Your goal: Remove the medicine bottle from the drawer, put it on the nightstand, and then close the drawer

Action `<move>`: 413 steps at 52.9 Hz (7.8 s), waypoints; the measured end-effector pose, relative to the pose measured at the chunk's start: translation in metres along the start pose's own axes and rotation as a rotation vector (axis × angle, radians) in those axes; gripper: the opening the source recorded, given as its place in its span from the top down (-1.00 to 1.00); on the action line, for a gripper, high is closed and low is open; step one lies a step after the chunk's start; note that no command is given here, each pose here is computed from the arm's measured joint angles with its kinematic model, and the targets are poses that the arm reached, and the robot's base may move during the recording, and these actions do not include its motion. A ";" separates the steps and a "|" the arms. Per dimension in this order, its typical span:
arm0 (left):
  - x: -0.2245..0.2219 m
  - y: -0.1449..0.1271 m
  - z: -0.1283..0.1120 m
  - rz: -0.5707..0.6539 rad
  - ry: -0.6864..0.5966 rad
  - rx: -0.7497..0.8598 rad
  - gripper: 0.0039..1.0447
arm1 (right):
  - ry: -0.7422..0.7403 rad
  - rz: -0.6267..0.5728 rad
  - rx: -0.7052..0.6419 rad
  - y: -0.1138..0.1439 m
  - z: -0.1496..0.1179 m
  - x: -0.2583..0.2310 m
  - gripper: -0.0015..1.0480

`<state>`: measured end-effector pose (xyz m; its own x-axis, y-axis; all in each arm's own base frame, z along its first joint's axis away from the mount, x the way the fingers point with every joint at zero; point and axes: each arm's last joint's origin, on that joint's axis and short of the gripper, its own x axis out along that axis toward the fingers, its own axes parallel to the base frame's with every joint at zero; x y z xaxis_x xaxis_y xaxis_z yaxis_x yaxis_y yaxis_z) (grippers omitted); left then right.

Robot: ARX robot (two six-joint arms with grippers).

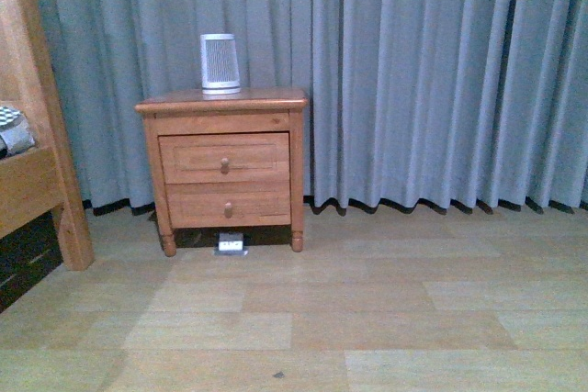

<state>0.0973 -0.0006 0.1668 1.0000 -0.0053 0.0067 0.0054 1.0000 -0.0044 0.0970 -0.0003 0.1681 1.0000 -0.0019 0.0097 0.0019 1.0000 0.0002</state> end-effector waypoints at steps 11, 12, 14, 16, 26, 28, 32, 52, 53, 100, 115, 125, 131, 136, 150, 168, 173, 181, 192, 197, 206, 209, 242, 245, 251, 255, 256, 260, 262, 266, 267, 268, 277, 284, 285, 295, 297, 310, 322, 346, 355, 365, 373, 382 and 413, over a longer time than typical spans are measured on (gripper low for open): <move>0.000 0.000 0.000 0.000 0.000 0.000 -0.87 | 0.000 0.000 0.000 0.000 0.000 0.000 -0.87; 0.000 0.000 0.000 0.000 0.000 0.000 -0.87 | 0.000 0.000 0.000 0.000 0.000 0.000 -0.87; 0.000 0.000 0.000 0.000 0.000 0.000 -0.87 | 0.000 0.000 0.000 0.000 0.000 0.000 -0.87; 0.000 0.000 0.000 0.000 0.000 0.000 -0.87 | 0.000 0.000 0.000 0.000 0.000 0.000 -0.87; 0.000 0.000 0.000 0.000 0.000 0.000 -0.87 | 0.000 0.000 0.000 0.000 0.000 0.000 -0.87; 0.000 0.000 0.000 0.000 0.000 0.000 -0.87 | 0.000 0.000 0.000 0.000 0.000 0.000 -0.87; 0.000 0.000 0.000 0.000 0.000 0.000 -0.87 | 0.000 0.000 0.000 0.000 0.000 0.000 -0.87; 0.000 0.000 0.000 0.000 0.000 0.000 -0.87 | 0.000 0.000 0.000 0.000 0.000 0.000 -0.87; 0.000 0.000 0.000 0.000 0.000 0.000 -0.87 | 0.000 0.000 0.000 0.000 0.000 0.000 -0.87; 0.000 0.000 0.000 0.000 -0.001 0.000 -0.87 | 0.000 0.000 0.000 0.000 0.000 0.000 -0.87; 0.000 0.000 0.000 0.000 0.000 0.000 -0.87 | 0.000 -0.002 0.000 0.000 0.000 0.000 -0.87; 0.003 0.002 -0.011 0.102 0.293 -0.082 -0.87 | 0.000 0.000 0.000 0.000 0.000 0.000 -0.87; 0.014 0.006 -0.005 0.095 0.255 -0.094 -0.87 | 0.000 0.000 0.000 0.000 0.000 0.000 -0.87; 0.033 0.009 0.007 0.105 0.207 -0.076 -0.87 | 0.000 0.000 0.000 0.000 0.000 0.000 -0.87; 0.148 0.001 0.040 0.129 0.080 0.016 -0.87 | 0.000 0.000 0.000 0.000 0.000 0.000 -0.87; 0.275 -0.037 -0.003 0.095 0.144 0.061 -0.87 | 0.000 0.000 0.000 0.000 0.000 0.000 -0.87; 0.299 -0.046 -0.019 0.077 0.147 0.073 -0.87 | 0.000 0.000 0.000 0.000 0.000 0.000 -0.87; 0.332 -0.059 -0.040 0.059 0.138 0.086 -0.87 | 0.000 0.000 0.000 0.000 0.000 0.000 -0.87; 0.365 -0.072 -0.067 0.023 0.141 0.085 -0.87 | 0.000 0.000 0.000 0.000 0.000 0.000 -0.87; 0.377 -0.077 -0.081 0.009 0.159 0.078 -0.87 | 0.000 0.000 0.000 0.000 0.000 0.000 -0.87; 0.392 -0.082 -0.101 -0.008 0.174 0.063 -0.87 | 0.000 0.000 0.000 0.000 0.000 0.000 -0.87; 0.397 -0.083 -0.104 -0.011 0.179 0.059 -0.87 | 0.000 0.000 0.000 0.000 0.000 0.000 -0.87; 0.437 -0.081 -0.124 -0.012 0.177 0.061 -0.87 | 0.000 0.000 0.000 0.000 0.000 0.000 -0.87; 0.438 -0.080 -0.125 -0.010 0.178 0.063 -0.87 | 0.000 0.000 0.000 0.000 0.000 0.000 -0.87; 0.442 -0.075 -0.127 -0.001 0.191 0.068 -0.87 | 0.000 0.000 0.000 0.000 0.000 0.000 -0.87; 0.444 -0.072 -0.128 0.005 0.192 0.071 -0.87 | 0.000 0.000 0.000 0.000 0.000 0.000 -0.87; 0.445 -0.071 -0.128 0.007 0.192 0.071 -0.87 | 0.000 0.000 0.000 0.000 0.000 0.000 -0.87; 0.446 -0.069 -0.128 0.013 0.197 0.071 -0.87 | 0.000 0.000 0.000 0.000 0.000 0.000 -0.87; 0.446 -0.067 -0.128 0.017 0.196 0.071 -0.87 | 0.000 0.000 0.000 0.000 0.000 0.000 -0.87; 0.447 -0.066 -0.126 0.020 0.193 0.071 -0.87 | 0.000 0.000 0.000 0.000 0.000 0.000 -0.87; 0.448 -0.066 -0.126 0.020 0.192 0.070 -0.87 | 0.000 0.000 0.000 0.000 0.000 0.000 -0.87; 0.448 -0.065 -0.126 0.020 0.192 0.070 -0.87 | 0.000 0.000 0.000 0.000 0.000 0.000 -0.87; 0.448 -0.065 -0.127 0.020 0.200 0.071 -0.64 | 0.000 0.000 0.000 0.000 0.000 0.000 -0.87; 0.448 -0.065 -0.129 0.020 0.219 0.071 -0.23 | 0.000 0.000 0.000 0.000 0.000 0.000 -0.87; 0.448 -0.065 -0.129 0.020 0.221 0.071 -0.19 | 0.000 0.000 0.000 0.000 0.000 0.000 -0.87; 0.448 -0.063 -0.130 0.030 0.230 0.072 0.41 | 0.000 0.000 0.000 0.000 0.000 0.000 -0.87; 0.448 -0.063 -0.130 0.030 0.230 0.072 0.48 | 0.000 0.000 0.000 0.000 0.000 0.000 -0.87; 0.447 -0.063 -0.131 0.033 0.235 0.068 0.55 | 0.000 0.000 0.000 0.000 0.000 0.000 -0.87; 0.422 -0.063 -0.128 0.042 0.228 0.048 0.55 | 0.000 0.000 0.000 0.000 0.000 0.000 -0.87; 0.268 -0.067 -0.120 0.054 0.322 0.165 0.56 | 0.000 0.000 0.000 0.000 0.000 0.000 -0.87; 0.233 -0.068 -0.122 0.044 0.379 0.194 0.56 | 0.000 0.000 0.000 0.000 0.000 0.000 -0.87; 0.229 -0.067 -0.116 0.056 0.388 0.188 0.10 | 0.000 0.000 0.000 0.000 0.000 0.000 -0.87; 0.218 -0.065 -0.098 0.045 0.394 0.190 -0.34 | 0.000 0.000 0.000 0.000 0.000 0.000 -0.87; 0.216 -0.052 -0.041 0.057 0.330 0.205 -0.85 | 0.000 0.000 0.000 0.000 0.000 0.000 -0.87; 0.059 -0.020 0.122 0.198 0.036 0.232 -0.87 | 0.000 0.000 0.000 0.000 0.000 0.000 -0.87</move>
<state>0.1557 -0.0200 0.2894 0.9810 0.1937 -0.0065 -0.1872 0.9559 0.2264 0.0970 -0.0003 0.1680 1.0000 -0.0023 0.0093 0.0023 1.0000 0.0002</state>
